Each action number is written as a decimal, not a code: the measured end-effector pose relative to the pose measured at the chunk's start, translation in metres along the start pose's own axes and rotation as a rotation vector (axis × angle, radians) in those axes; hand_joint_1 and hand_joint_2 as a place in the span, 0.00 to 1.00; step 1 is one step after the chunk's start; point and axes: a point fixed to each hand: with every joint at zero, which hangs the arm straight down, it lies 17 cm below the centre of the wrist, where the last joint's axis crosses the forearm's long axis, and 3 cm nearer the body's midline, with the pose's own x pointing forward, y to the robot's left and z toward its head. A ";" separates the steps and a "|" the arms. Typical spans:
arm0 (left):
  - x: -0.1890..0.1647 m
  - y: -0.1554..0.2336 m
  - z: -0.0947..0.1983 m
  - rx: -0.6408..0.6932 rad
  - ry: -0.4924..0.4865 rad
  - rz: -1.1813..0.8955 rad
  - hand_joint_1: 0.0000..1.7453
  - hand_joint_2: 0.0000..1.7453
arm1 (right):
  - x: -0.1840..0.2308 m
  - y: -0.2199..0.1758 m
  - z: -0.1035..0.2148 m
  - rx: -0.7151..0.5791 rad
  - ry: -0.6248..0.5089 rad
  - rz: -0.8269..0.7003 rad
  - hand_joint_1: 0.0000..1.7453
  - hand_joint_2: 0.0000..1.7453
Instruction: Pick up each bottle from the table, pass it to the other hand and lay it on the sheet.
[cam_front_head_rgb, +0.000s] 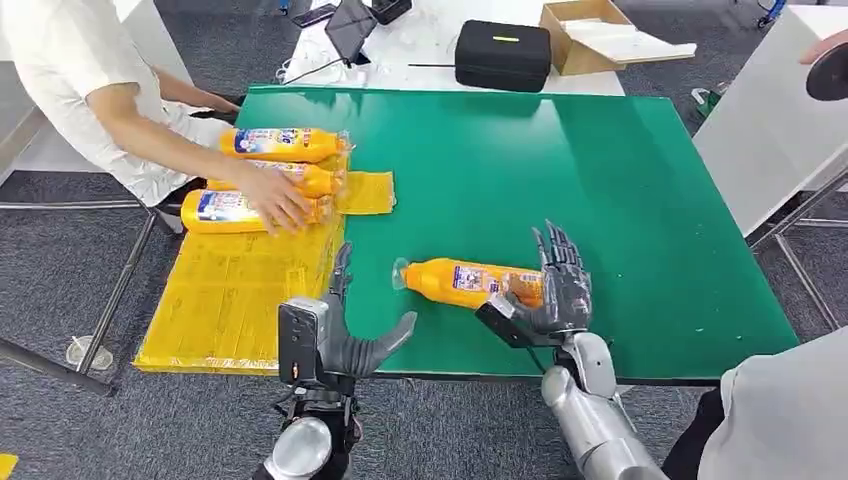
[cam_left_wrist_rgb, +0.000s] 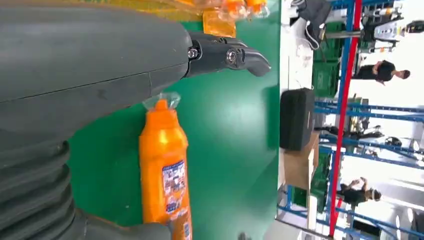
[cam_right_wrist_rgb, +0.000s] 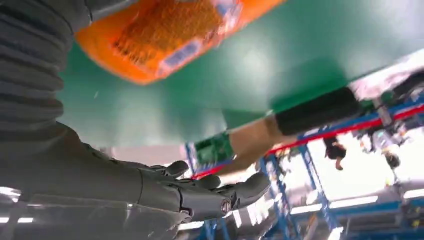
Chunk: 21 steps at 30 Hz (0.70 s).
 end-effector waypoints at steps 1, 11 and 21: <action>0.000 0.000 0.000 -0.001 0.000 0.000 0.00 1.00 | 0.003 0.005 0.001 0.022 -0.008 -0.005 0.00 1.00; 0.006 -0.007 0.001 -0.026 -0.012 0.011 0.00 1.00 | 0.012 0.049 0.023 0.190 -0.033 -0.058 0.00 1.00; 0.006 -0.009 0.001 -0.041 -0.013 0.007 0.00 1.00 | 0.010 0.045 0.016 0.173 -0.062 0.090 0.00 1.00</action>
